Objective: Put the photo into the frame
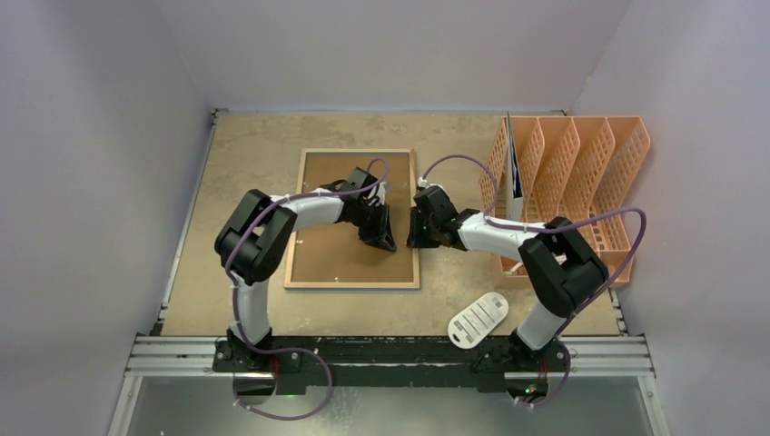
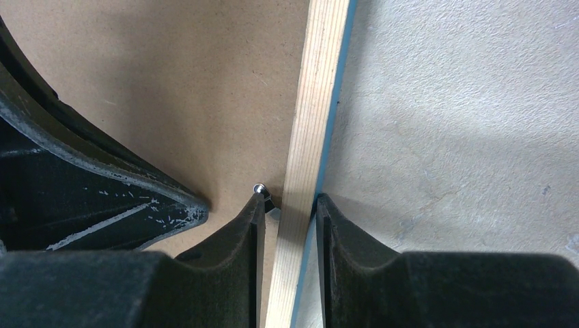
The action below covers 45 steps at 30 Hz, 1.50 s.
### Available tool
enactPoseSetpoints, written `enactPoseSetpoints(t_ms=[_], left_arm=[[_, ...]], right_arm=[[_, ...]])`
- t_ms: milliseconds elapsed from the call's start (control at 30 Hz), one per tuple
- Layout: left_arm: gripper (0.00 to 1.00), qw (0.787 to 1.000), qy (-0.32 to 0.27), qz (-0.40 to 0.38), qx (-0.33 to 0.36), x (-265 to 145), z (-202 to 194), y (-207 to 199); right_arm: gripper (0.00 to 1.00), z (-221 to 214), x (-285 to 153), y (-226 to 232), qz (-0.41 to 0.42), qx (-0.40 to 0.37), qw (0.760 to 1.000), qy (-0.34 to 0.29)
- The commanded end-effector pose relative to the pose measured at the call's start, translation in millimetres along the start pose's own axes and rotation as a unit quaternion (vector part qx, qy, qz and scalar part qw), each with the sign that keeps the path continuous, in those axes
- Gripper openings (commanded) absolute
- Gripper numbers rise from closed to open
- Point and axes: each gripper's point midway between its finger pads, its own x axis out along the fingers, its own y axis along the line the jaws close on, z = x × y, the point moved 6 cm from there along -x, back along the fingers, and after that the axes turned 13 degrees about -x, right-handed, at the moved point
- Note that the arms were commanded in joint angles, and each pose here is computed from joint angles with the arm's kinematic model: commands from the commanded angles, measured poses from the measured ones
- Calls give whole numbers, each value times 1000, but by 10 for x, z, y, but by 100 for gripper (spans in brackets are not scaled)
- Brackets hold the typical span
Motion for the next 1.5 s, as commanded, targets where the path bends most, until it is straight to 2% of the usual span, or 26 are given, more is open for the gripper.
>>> enactPoseSetpoints(t_ms=[0, 100, 300, 467, 533, 700, 967, 1133, 1467], left_arm=[[15, 968, 42, 247, 11, 466, -421, 1207], [15, 971, 38, 237, 13, 451, -403, 1156], [16, 977, 26, 212, 20, 398, -344, 1006], [20, 985, -5, 169, 31, 234, -218, 710], [23, 988, -24, 149, 34, 136, -139, 564], [31, 991, -71, 106, 28, -114, 35, 281], [33, 987, -135, 78, -30, -418, 320, 285], [33, 988, -136, 66, -39, -403, 454, 299], [32, 988, -139, 57, -40, -265, 569, 299]], right_arm=[[6, -17, 45, -40, -16, -16, 1000, 8], [0, 63, 55, -61, -29, -20, 999, -12], [2, 199, -25, -28, -23, -21, 999, -44], [39, 419, -191, 43, -15, 11, 998, -68], [46, 538, -244, 62, -14, 21, 996, -81], [55, 842, -275, 43, -32, 48, 992, -108], [58, 1238, 17, -101, -100, 54, 987, -114], [59, 1459, 256, -214, -125, 53, 984, -112], [59, 1580, 678, -406, -164, 59, 980, -99]])
